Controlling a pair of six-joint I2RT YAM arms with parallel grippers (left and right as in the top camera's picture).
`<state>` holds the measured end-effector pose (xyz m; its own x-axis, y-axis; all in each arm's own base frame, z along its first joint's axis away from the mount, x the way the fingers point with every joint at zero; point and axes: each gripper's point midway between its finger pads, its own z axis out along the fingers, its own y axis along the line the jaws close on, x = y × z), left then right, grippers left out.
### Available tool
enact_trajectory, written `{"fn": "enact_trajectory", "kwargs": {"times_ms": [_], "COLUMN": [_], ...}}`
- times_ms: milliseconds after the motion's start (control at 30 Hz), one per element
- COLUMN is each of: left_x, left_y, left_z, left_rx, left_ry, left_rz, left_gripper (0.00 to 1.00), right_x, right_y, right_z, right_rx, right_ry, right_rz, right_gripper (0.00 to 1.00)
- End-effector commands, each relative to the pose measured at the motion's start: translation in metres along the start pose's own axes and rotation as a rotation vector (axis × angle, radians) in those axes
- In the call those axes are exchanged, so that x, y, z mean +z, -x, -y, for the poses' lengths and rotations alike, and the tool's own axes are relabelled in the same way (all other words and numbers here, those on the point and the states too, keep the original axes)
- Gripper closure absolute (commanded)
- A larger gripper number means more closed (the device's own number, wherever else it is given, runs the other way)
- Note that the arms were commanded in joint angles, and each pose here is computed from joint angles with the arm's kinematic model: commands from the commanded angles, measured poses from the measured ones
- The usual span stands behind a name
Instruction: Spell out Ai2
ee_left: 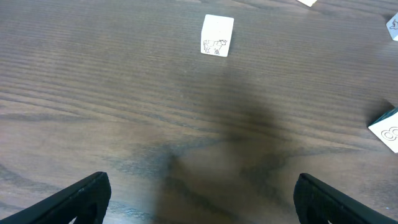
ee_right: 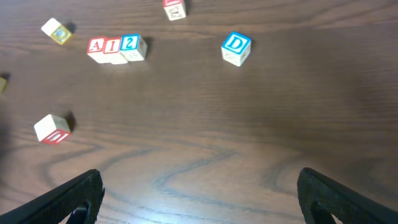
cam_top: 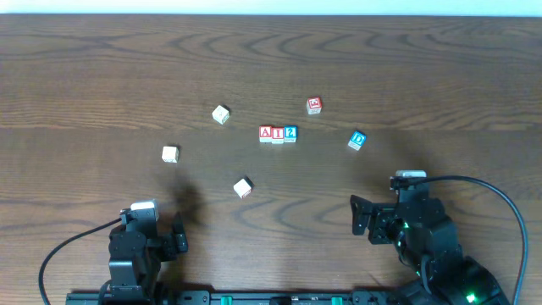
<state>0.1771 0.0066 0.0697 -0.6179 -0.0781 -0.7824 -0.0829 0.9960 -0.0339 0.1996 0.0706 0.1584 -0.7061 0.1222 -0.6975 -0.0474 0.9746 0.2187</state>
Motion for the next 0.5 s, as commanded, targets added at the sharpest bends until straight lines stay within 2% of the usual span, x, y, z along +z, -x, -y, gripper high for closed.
{"fn": "enact_trajectory", "kwargs": {"times_ms": [0,167,267,467], "left_x": [0.005,0.005,0.005,0.005], "left_y": [-0.016,-0.016,-0.016,-0.016], "left_z": [-0.002,-0.002,-0.002,-0.002], "left_rx": [0.009,0.009,0.009,0.009], "left_ry": [0.009,0.009,0.009,0.009], "left_rz": [-0.048,-0.049,-0.049,-0.049], "left_gripper": [0.04,0.04,0.05,0.05], "right_x": [-0.001,0.004,0.005,0.004], "right_y": [0.007,0.004,0.004,0.018], "right_z": [0.014,0.026,0.047,0.07], "right_rx": [-0.013,-0.157,-0.117,-0.047], "right_ry": [-0.08,-0.128,-0.197,-0.254], "right_rz": [0.037,0.032,0.041,0.185], "right_gripper": [0.01,0.01,0.01,0.01]}}
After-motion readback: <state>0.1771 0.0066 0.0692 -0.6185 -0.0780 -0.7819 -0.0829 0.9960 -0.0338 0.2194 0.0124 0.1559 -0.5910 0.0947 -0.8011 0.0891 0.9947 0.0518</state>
